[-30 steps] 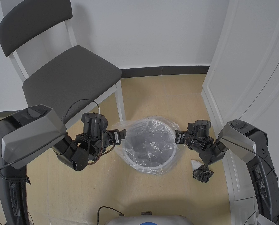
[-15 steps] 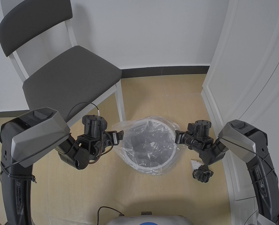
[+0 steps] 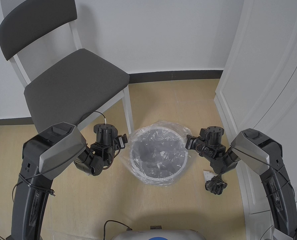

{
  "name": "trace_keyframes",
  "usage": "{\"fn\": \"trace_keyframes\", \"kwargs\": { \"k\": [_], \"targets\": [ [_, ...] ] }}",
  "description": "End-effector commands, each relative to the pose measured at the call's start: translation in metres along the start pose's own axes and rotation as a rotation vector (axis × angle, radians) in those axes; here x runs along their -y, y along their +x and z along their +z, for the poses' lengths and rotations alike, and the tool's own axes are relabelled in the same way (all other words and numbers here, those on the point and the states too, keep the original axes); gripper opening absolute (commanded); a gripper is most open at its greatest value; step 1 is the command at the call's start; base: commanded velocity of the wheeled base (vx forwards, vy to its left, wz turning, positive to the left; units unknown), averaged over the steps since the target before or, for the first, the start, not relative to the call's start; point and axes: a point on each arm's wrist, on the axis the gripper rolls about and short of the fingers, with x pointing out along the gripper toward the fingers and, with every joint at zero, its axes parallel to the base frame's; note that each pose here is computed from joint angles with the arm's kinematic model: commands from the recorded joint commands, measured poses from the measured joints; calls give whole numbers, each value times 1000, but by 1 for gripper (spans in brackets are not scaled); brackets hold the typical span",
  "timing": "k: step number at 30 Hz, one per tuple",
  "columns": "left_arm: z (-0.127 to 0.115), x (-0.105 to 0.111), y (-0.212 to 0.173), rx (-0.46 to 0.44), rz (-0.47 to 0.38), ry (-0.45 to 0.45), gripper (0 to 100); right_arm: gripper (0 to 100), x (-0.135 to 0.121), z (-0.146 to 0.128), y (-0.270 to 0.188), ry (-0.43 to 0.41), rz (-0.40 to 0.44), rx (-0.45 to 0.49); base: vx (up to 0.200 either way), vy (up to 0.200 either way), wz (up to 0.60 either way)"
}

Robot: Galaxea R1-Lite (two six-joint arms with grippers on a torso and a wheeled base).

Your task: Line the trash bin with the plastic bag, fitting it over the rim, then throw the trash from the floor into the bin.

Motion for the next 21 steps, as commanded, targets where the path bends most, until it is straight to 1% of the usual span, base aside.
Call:
{"fn": "trace_keyframes", "kwargs": {
  "k": [1,5,10,13,14,16,18,21],
  "targets": [
    [-22,-9,16,-25,33,5,100,0,4,-13,5,5,-6,-10,0,0,0],
    [-33,-11,24,-36,65,17,100,0,8,-25,11,4,-11,-24,0,0,0],
    [-37,-10,23,-51,66,24,100,0,14,-36,13,5,-23,-43,0,0,0],
    [-32,-13,21,-48,73,19,100,0,15,-35,13,6,-24,-40,0,0,0],
    [-22,-13,17,-35,72,12,100,0,15,-33,12,8,-24,-37,0,0,0],
    [-15,-15,12,-32,76,12,100,0,16,-32,11,7,-28,-37,0,0,0],
    [-18,-16,10,-47,77,17,100,0,17,-34,11,7,-29,-43,0,0,0],
    [-29,-17,11,-82,80,34,100,0,17,-37,10,5,-32,-54,0,0,0]
  ]
}}
